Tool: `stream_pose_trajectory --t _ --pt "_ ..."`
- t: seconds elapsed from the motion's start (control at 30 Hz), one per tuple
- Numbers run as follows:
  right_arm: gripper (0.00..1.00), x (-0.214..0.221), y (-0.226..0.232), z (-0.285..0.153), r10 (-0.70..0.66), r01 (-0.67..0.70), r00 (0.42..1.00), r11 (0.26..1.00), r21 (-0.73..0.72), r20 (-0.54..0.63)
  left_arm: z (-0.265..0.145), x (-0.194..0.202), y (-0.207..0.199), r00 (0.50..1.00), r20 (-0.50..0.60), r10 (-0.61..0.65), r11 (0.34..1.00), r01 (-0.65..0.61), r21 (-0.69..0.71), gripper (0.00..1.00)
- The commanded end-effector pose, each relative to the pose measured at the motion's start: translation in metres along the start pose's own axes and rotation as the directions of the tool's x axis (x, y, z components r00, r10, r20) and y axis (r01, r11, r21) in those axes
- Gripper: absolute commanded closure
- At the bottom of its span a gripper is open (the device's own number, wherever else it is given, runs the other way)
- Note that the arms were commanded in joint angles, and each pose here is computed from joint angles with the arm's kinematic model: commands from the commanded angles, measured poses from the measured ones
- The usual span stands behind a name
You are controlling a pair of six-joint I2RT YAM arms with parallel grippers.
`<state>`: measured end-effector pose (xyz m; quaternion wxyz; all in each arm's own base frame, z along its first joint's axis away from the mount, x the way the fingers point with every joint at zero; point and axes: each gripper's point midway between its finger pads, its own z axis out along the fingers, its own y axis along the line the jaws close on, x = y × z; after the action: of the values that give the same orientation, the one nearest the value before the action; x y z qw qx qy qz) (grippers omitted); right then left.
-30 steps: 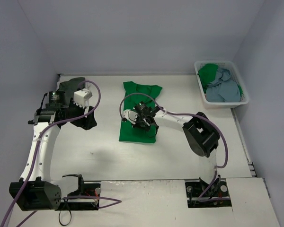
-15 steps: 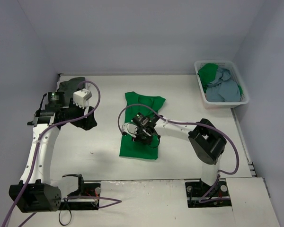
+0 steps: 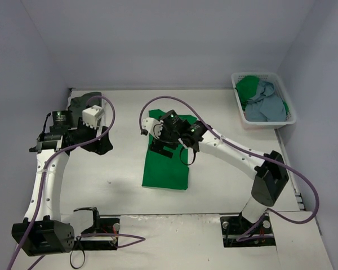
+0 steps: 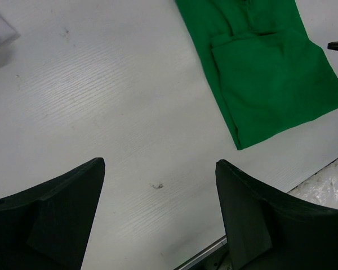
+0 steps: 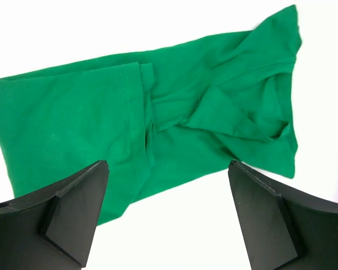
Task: Fold and stack the t-shirts
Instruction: Grab one side of the 2/3 rectangular tshirt with right arm
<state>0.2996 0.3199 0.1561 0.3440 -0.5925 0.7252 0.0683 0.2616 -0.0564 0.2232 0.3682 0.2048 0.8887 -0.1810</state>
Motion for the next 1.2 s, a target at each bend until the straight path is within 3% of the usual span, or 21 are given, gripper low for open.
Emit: stream_pose_trajectory --t 0.0,0.17,0.47,0.63,1.17 --pt "0.16 -0.009 0.007 -0.022 -0.006 0.007 0.999 1.0 -0.014 0.041 -0.008 -0.016 0.002 0.998 0.067 0.018 1.0 -0.017 -0.021 0.26" --pt "0.16 0.032 0.062 -0.018 -0.089 0.084 0.995 0.99 -0.11 -0.038 -0.007 -0.013 0.003 0.997 0.07 0.015 1.0 -0.013 -0.021 0.26" --pt "0.15 0.054 0.119 -0.024 -0.233 0.218 0.97 0.96 -0.174 -0.065 -0.009 -0.013 0.006 0.997 0.078 -0.004 1.0 0.006 -0.023 0.26" --pt "0.15 0.071 0.129 -0.013 -0.303 0.284 0.946 0.947 -0.153 -0.118 -0.01 -0.011 0.007 0.997 0.081 -0.02 0.999 0.022 -0.026 0.25" --pt "0.14 0.083 0.144 0.035 -0.355 0.333 0.926 0.928 -0.165 -0.131 -0.011 -0.01 0.011 0.995 0.084 -0.045 0.998 0.048 -0.027 0.25"
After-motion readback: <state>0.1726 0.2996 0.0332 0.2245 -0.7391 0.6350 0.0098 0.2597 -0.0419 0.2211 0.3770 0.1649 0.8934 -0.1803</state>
